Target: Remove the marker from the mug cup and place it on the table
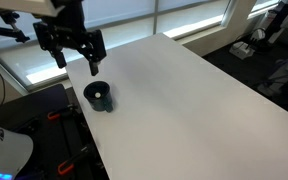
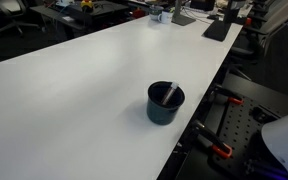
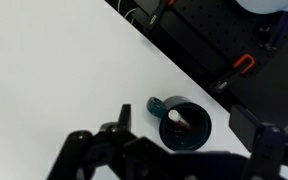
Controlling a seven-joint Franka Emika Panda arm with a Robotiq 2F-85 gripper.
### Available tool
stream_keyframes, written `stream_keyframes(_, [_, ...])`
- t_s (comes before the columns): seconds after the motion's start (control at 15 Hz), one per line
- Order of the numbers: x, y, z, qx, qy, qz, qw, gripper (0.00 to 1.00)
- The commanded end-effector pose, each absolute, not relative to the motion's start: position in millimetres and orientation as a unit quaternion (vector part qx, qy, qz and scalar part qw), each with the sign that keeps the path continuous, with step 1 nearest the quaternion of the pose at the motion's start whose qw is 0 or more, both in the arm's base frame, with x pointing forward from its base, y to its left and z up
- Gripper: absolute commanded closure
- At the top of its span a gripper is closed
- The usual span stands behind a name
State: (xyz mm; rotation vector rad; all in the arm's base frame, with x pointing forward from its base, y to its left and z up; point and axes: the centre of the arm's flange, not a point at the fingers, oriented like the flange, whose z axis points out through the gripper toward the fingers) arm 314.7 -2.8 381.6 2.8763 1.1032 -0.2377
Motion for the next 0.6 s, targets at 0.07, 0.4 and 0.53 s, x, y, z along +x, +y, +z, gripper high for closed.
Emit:
stream_keyframes(0.07, [316.3, -9.1, 343.3, 0.878, 0.473, -0.074, 0.001, 0.0])
stream_keyframes(0.4, [312.3, -33.8, 325.1, 0.805, 0.581, -0.107, -0.054, 0.0])
stream_keyframes(0.53, [326.0, -29.0, 336.4, 0.819, 0.563, -0.098, -0.045, 0.0])
